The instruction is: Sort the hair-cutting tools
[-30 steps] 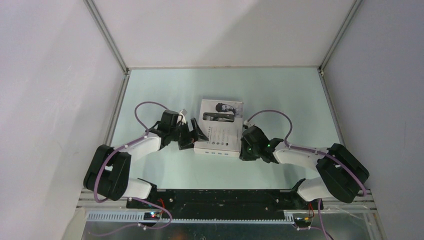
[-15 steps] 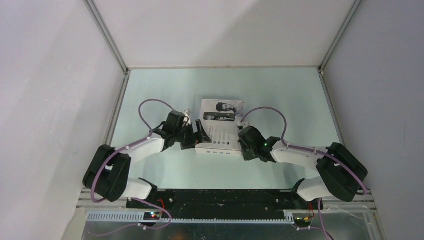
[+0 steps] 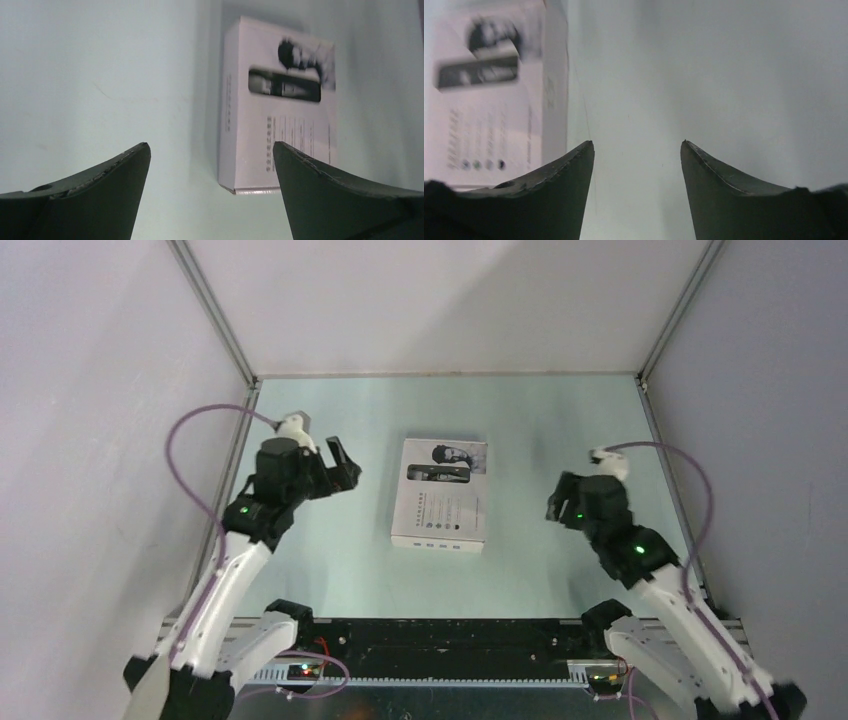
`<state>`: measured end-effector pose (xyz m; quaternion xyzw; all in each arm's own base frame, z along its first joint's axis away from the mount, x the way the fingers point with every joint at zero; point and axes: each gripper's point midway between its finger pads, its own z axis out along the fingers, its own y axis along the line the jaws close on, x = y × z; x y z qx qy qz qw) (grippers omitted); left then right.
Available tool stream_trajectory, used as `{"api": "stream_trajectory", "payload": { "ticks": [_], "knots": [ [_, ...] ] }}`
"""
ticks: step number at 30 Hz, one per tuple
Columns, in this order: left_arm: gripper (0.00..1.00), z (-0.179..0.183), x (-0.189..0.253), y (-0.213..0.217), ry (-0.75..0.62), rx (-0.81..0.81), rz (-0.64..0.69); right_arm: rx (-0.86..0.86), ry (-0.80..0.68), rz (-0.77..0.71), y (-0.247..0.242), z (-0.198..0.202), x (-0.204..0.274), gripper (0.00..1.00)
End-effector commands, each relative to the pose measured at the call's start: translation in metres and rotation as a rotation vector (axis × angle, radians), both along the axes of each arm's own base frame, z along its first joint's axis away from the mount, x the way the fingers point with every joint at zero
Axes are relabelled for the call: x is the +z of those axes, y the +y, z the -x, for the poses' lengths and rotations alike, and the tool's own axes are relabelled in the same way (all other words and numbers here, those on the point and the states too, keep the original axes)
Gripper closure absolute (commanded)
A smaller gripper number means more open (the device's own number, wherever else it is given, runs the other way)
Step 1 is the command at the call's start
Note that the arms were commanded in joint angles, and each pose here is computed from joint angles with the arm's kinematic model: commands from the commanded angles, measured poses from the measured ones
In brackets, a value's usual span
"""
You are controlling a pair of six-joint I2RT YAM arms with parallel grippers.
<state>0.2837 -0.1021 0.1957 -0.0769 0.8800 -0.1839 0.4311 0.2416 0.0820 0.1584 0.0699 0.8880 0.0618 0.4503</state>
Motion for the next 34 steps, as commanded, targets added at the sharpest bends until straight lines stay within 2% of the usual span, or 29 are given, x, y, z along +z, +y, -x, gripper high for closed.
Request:
{"api": "stream_trajectory", "payload": {
  "ticks": [1,2,5,6,9,12,16,19,23,34],
  "knots": [
    [0.0,0.012,0.07,0.063,-0.191,0.168,-0.248,-0.096,-0.252,-0.028,-0.042,0.007,0.081,0.27],
    [0.0,0.017,0.082,0.07,-0.225,0.187,-0.266,-0.102,-0.294,-0.031,-0.046,0.009,0.093,0.25],
    [0.0,0.034,0.121,0.094,-0.326,0.29,-0.303,-0.139,-0.427,-0.007,-0.065,0.02,0.132,0.03],
    [0.0,0.044,0.134,0.103,-0.369,0.327,-0.308,-0.157,-0.459,0.0,-0.071,0.023,0.14,0.01],
    [0.0,0.072,0.158,0.12,-0.46,0.389,-0.305,-0.182,-0.521,0.021,-0.081,0.031,0.159,0.01],
    [0.0,0.088,0.155,0.134,-0.476,0.441,-0.338,-0.214,-0.553,0.017,-0.088,0.037,0.165,0.01],
    [0.0,0.114,0.154,0.146,-0.585,0.511,-0.279,-0.184,-0.573,0.017,-0.086,0.041,0.168,0.01],
    [0.0,0.119,0.147,0.15,-0.625,0.559,-0.218,-0.167,-0.58,0.015,-0.083,0.041,0.169,0.01],
    [0.0,0.118,0.131,0.145,-0.602,0.531,-0.212,-0.144,-0.596,-0.002,-0.08,0.044,0.171,0.01],
    [0.0,0.114,0.128,0.138,-0.596,0.523,-0.15,-0.074,-0.668,0.059,-0.077,0.048,0.177,0.01]
  ]
}}
